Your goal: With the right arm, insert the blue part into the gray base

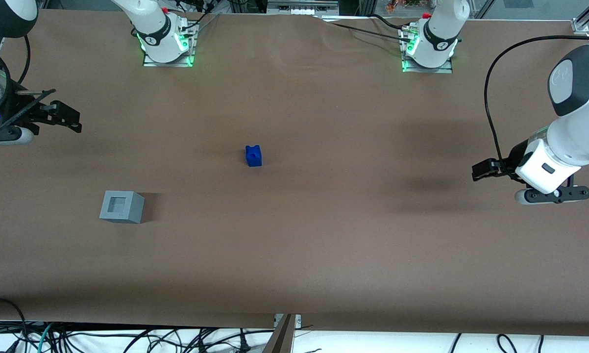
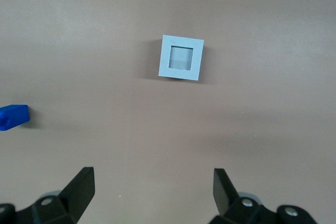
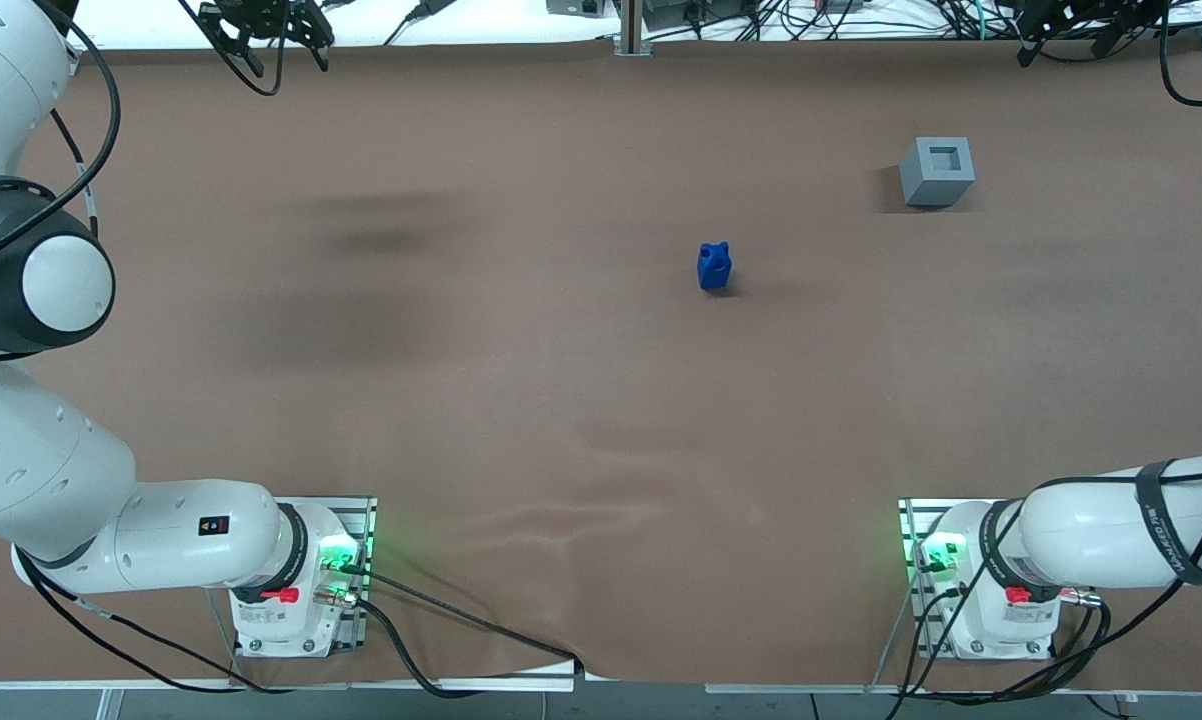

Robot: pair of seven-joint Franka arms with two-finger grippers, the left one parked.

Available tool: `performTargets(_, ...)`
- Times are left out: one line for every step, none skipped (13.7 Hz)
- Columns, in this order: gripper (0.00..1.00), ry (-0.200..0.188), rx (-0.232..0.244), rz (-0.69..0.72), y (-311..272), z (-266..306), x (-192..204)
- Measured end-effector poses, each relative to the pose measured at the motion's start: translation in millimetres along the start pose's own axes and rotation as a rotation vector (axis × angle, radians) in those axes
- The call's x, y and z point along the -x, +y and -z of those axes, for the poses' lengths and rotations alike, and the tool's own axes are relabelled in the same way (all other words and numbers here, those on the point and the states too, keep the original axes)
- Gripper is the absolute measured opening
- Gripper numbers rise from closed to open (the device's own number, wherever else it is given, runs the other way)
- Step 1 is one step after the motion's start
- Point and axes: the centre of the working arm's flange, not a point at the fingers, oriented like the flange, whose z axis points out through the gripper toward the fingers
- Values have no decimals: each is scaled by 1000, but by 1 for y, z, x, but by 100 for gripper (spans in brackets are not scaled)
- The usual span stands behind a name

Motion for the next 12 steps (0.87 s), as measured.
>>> performTargets(100,1,0,1,-1,0,0)
performTargets(100,2,0,3,-3,1,0)
performTargets(100,4,0,6,-6,2,0)
performTargets(100,5,0,8,-7,2,0)
performTargets(100,5,0,8,-8,3,0)
performTargets(100,5,0,8,-8,3,0)
performTargets(100,5,0,8,-8,3,0)
performTargets(100,5,0,8,-8,3,0)
performTargets(100,5,0,8,-8,3,0)
performTargets(100,5,0,8,-8,3,0)
performTargets(100,5,0,8,-8,3,0)
performTargets(100,5,0,8,-8,3,0)
